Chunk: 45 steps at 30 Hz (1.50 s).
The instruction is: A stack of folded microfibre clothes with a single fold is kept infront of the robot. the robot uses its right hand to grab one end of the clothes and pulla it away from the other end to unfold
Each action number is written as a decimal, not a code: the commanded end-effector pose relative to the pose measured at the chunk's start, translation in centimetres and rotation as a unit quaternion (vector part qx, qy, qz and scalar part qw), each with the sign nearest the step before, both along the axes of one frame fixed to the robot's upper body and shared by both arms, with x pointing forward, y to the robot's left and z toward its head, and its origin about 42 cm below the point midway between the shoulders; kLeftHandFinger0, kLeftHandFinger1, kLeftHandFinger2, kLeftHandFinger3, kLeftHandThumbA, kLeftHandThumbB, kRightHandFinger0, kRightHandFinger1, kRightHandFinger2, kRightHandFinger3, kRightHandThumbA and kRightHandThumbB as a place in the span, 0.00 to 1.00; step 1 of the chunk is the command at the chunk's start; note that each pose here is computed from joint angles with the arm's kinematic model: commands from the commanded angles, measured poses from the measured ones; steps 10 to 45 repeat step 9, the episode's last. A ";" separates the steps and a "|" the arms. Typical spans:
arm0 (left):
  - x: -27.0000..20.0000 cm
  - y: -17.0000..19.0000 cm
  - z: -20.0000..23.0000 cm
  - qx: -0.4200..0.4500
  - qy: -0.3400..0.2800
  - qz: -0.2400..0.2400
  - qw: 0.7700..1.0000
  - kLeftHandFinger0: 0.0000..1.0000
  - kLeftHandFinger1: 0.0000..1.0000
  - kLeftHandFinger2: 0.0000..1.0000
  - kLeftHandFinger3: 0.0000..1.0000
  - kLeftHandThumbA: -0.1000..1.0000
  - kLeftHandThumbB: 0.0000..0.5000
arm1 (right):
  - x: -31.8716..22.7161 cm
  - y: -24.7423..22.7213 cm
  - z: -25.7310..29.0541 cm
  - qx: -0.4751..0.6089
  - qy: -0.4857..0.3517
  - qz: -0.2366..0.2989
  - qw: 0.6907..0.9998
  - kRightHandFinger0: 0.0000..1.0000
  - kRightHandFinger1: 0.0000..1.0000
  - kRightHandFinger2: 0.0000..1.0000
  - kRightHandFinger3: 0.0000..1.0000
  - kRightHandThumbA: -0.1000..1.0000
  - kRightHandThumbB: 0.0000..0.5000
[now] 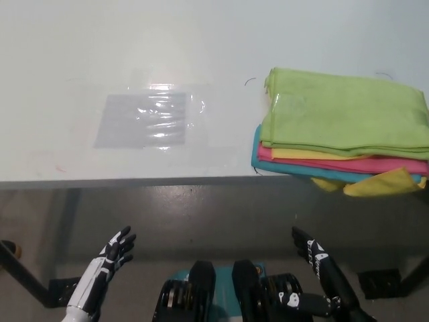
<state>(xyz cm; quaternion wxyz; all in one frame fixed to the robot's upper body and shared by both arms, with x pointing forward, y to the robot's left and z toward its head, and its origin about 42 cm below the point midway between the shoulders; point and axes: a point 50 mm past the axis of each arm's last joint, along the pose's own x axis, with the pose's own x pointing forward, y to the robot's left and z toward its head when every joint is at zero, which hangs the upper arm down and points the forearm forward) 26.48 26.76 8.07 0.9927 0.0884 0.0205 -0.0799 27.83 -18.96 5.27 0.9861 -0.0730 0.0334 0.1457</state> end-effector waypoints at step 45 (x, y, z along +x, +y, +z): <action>0.7 0.1 1.1 0.015 -0.023 0.003 1.000 1.00 1.00 1.00 1.00 1.00 0.45 | 0.7 -0.3 1.4 0.021 -0.040 0.000 0.999 1.00 1.00 1.00 1.00 1.00 0.17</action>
